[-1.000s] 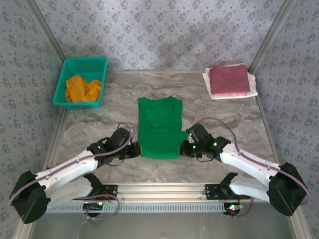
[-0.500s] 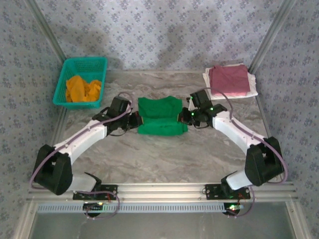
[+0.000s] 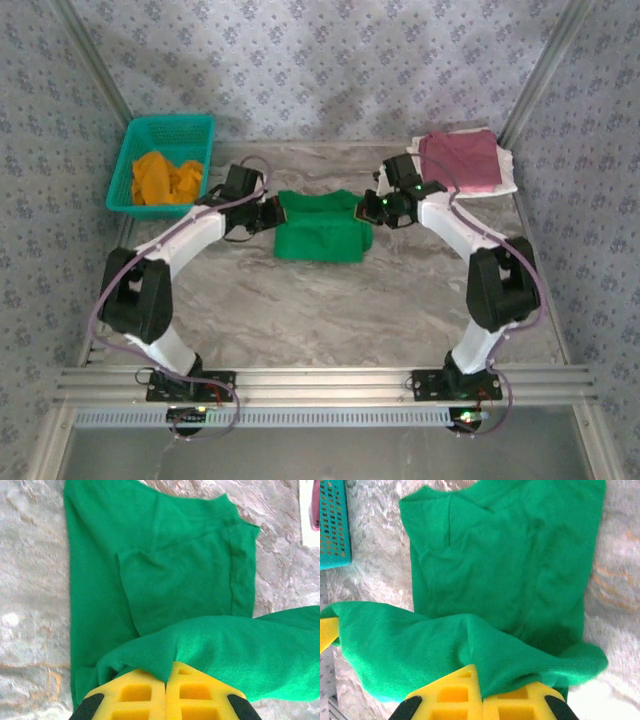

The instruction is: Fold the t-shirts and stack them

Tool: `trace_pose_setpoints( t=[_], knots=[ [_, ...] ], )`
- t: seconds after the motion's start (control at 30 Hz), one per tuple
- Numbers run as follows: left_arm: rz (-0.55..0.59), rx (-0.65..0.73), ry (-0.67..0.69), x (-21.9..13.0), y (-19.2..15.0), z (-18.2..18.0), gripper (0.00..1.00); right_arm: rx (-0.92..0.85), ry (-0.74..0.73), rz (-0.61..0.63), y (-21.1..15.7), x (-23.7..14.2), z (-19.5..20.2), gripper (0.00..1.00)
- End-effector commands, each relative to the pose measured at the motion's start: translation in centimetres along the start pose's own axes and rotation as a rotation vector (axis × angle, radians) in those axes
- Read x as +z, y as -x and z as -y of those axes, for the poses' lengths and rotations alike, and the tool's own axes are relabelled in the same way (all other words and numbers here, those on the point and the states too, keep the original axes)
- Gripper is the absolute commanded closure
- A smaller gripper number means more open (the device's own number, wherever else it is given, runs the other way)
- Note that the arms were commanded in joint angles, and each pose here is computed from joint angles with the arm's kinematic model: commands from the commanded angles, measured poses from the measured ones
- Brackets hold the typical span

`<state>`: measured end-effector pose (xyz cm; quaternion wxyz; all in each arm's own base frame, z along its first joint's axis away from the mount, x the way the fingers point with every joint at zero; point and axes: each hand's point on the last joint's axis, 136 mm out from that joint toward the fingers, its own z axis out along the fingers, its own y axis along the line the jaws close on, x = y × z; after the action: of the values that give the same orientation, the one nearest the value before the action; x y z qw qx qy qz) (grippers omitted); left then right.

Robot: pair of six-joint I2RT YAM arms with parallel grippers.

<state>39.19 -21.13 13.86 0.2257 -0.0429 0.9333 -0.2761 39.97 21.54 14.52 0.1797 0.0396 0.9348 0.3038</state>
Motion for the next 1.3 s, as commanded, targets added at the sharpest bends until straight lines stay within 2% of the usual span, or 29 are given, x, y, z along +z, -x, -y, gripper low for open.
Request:
trace_pose_setpoints(
  t=[0.0,0.03,0.1,0.13,0.2,0.3,0.37,0.4,0.47,0.5,0.57,0.67,0.77,0.83,1.03,1.27],
  knots=[
    [0.055,0.068,-0.014,0.0,4.2,0.8,0.91,-0.014,0.059,0.011,3.4,1.0,-1.0,0.83],
    [0.063,0.072,-0.013,0.3,5.7,0.8,0.68,0.008,0.065,0.016,4.6,1.6,-0.9,0.71],
    [0.1,0.087,0.017,1.0,8.9,0.7,0.39,0.03,0.107,0.029,7.4,2.7,-1.2,0.52],
    [0.131,0.095,0.041,1.3,10.8,0.6,0.29,0.051,0.125,0.044,9.5,3.0,-1.5,0.43],
    [0.178,0.098,0.075,1.7,14.1,0.5,0.25,0.075,0.142,0.064,12.9,3.4,-1.4,0.43],
    [0.242,0.104,0.097,-0.1,17.1,2.0,0.25,0.061,0.182,0.092,15.7,1.7,-2.7,0.43],
    [0.268,0.129,0.062,-1.4,16.3,3.9,0.26,-0.005,0.188,0.104,14.6,0.0,-4.5,0.45],
    [0.274,0.149,0.036,-1.9,15.0,5.0,0.29,-0.046,0.198,0.097,13.1,-0.6,-5.6,0.49],
    [0.285,0.184,-0.012,-2.3,11.7,6.3,0.39,-0.101,0.238,0.097,9.6,-0.8,-6.7,0.68],
    [0.286,0.199,-0.038,-2.0,9.6,6.6,0.51,-0.102,0.257,0.098,7.5,-0.6,-6.8,0.81],
    [0.287,0.208,-0.089,-1.0,6.1,6.6,0.66,-0.08,0.283,0.09,3.9,0.2,-6.4,0.99],
    [0.24,0.175,-0.138,1.8,2.6,4.9,0.75,-0.06,0.309,0.054,0.2,2.1,-6.2,1.0],
    [0.198,0.158,-0.113,4.8,2.4,2.6,0.81,-0.043,0.289,0.002,-0.6,4.8,-4.9,1.0],
    [0.197,0.153,-0.136,6.2,3.4,2.2,0.82,-0.013,0.279,-0.007,0.2,6.7,-3.7,1.0],
    [0.215,0.173,-0.088,9.7,7.8,0.1,0.8,0.046,0.245,0.002,2.9,11.0,-0.9,1.0],
    [0.272,0.179,-0.062,9.5,13.2,-0.1,0.81,0.047,0.193,0.021,4.2,13.0,0.7,1.0]
  ],
)
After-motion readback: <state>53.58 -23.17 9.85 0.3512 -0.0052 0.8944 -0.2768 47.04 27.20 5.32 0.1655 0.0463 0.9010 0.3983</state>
